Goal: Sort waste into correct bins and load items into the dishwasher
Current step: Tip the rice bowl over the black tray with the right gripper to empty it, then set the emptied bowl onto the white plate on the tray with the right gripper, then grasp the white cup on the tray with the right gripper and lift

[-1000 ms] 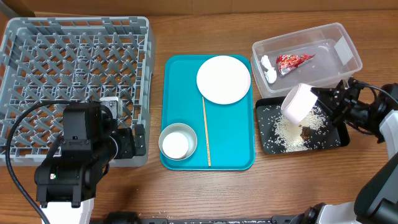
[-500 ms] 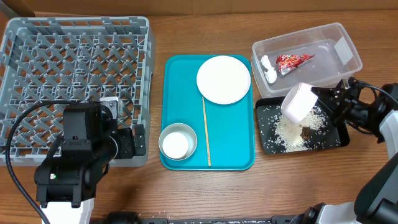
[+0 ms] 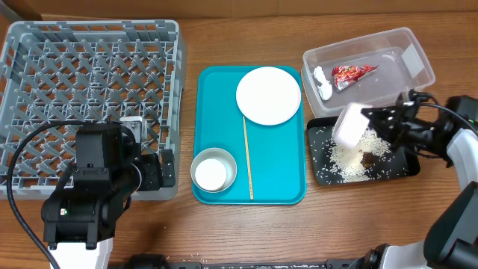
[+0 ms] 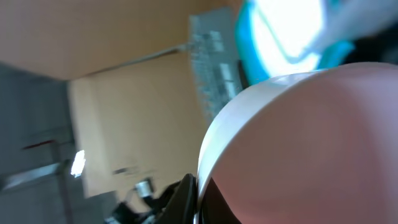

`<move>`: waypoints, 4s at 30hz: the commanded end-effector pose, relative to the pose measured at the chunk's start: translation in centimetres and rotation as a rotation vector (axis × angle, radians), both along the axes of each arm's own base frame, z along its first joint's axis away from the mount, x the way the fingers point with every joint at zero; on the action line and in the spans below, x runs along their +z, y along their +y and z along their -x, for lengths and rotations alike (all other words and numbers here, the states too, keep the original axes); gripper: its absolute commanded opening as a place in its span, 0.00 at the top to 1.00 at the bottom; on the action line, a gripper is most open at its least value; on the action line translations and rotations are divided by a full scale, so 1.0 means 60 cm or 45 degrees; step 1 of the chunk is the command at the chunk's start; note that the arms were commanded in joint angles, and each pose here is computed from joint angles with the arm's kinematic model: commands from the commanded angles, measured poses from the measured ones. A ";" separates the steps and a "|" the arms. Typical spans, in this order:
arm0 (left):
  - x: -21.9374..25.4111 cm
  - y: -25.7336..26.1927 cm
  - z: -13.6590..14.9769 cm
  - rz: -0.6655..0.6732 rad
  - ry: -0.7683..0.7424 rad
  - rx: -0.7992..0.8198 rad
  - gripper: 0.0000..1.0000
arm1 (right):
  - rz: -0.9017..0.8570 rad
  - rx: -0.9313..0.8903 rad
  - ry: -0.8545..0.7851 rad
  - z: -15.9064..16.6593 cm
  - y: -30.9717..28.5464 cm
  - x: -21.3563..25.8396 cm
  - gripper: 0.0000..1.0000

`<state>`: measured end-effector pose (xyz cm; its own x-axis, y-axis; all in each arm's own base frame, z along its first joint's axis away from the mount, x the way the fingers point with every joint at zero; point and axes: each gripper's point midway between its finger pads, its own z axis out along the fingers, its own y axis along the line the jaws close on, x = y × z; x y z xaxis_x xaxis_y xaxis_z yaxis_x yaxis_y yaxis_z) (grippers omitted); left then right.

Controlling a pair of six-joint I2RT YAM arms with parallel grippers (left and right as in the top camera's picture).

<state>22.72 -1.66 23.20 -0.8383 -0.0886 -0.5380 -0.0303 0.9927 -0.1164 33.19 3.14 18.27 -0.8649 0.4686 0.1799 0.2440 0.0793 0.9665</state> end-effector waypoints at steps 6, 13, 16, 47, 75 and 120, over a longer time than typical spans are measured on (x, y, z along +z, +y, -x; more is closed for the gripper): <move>0.011 -0.003 -0.003 0.011 -0.020 0.006 0.00 | -0.073 0.120 -0.459 0.013 0.033 0.062 0.96; 0.011 -0.003 -0.003 0.011 -0.021 0.006 0.00 | 0.105 0.144 -0.264 0.015 0.039 0.006 0.96; 0.011 -0.003 -0.003 0.011 -0.021 0.006 0.00 | 0.308 0.168 -0.111 0.024 0.033 -0.048 0.96; 0.011 -0.003 -0.003 0.011 -0.021 0.006 0.00 | 1.705 0.503 -0.900 -0.113 0.284 0.021 0.96; 0.010 -0.003 -0.002 0.011 -0.016 0.006 0.00 | 1.369 0.763 -0.787 -0.115 0.429 -0.173 0.56; -0.003 0.034 -0.017 -0.094 0.021 0.153 0.00 | 1.333 1.031 -0.298 0.155 0.499 -0.174 0.55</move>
